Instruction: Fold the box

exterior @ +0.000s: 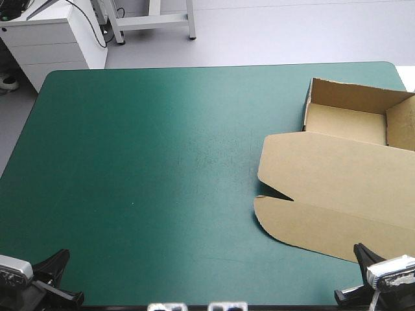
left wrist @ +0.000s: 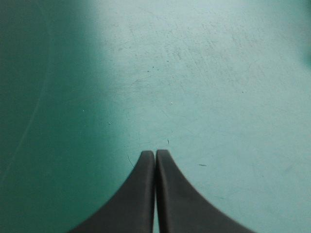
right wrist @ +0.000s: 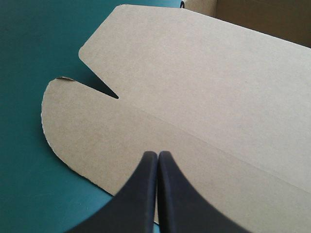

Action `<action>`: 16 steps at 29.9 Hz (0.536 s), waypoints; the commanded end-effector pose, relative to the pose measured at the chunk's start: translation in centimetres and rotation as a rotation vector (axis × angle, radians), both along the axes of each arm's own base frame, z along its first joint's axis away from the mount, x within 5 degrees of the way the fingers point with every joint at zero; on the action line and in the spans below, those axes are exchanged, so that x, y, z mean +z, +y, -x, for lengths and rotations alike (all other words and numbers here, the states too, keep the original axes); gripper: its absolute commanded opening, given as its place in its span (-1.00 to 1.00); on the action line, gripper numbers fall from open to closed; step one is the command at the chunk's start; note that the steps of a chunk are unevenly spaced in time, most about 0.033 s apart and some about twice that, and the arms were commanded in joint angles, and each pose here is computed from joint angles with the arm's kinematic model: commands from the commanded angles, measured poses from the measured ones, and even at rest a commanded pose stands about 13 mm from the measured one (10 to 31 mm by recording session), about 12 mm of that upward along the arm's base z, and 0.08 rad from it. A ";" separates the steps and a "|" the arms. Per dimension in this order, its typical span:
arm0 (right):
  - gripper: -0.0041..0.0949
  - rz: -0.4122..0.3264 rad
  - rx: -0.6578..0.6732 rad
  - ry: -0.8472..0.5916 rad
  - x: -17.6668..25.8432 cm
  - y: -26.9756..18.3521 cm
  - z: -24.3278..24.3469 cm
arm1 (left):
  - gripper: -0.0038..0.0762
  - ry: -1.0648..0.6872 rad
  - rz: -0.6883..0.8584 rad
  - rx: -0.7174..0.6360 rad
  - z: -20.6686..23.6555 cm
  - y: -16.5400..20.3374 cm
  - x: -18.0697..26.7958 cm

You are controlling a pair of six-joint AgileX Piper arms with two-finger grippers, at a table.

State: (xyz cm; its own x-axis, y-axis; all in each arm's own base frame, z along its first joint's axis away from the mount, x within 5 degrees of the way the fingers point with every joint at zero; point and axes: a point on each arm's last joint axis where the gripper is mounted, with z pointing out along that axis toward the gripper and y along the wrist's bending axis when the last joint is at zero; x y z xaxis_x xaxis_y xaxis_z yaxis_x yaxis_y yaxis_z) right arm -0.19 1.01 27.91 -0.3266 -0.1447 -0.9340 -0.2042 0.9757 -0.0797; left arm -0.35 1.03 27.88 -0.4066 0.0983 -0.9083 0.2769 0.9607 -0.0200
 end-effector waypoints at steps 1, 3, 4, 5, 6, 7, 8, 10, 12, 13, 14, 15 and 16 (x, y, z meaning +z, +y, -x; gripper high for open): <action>-0.95 -0.014 0.005 -0.110 1.3 0.0 0.2 | -0.92 -0.089 0.044 -0.008 0.1 0.0 1.2; -0.95 -0.014 0.005 -0.110 1.3 0.0 0.2 | -0.92 -0.089 0.044 -0.008 0.1 0.0 1.2; -0.95 -0.014 0.005 -0.110 1.3 0.0 0.2 | -0.92 -0.089 0.044 -0.008 0.1 0.0 1.2; -0.95 -0.014 0.005 -0.110 1.3 0.0 0.2 | -0.92 -0.088 0.043 -0.007 0.1 0.0 1.2; -0.95 -0.014 0.005 -0.110 1.3 0.0 0.2 | -0.92 -0.088 0.043 -0.007 0.1 0.0 1.2; -0.95 -0.014 0.005 -0.110 1.3 0.0 0.2 | -0.92 -0.085 0.043 -0.007 0.1 0.0 1.2; -0.95 -0.014 0.005 -0.110 1.3 0.0 0.2 | -0.92 -0.084 0.042 -0.007 0.1 0.0 1.1; -0.95 -0.014 0.005 -0.110 1.3 0.0 0.2 | -0.92 -0.082 0.041 -0.007 0.1 0.0 1.1; -0.95 -0.014 0.005 -0.110 1.3 0.0 0.2 | -0.92 -0.079 0.041 -0.007 0.1 0.0 1.1; -0.95 -0.014 0.005 -0.110 1.3 0.0 0.2 | -0.92 -0.079 0.041 -0.007 0.1 0.0 1.1; -0.95 -0.014 0.005 -0.110 1.3 0.0 0.2 | -0.92 -0.079 0.041 -0.007 0.1 0.0 1.1; -0.95 -0.014 0.005 -0.110 1.3 0.0 0.2 | -0.92 -0.079 0.041 -0.007 0.1 0.0 1.1; -0.95 -0.014 0.005 -0.110 1.3 0.0 0.2 | -0.92 -0.079 0.041 -0.007 0.1 0.0 1.1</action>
State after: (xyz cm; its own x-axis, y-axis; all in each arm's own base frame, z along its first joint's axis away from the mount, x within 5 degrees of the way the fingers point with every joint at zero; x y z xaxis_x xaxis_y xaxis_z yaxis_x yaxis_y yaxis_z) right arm -0.18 1.03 27.94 -0.3231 -0.1429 -0.9355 -0.2045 0.9757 -0.0785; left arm -0.35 1.02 27.88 -0.4067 0.0980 -0.9083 0.2774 0.9605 -0.0206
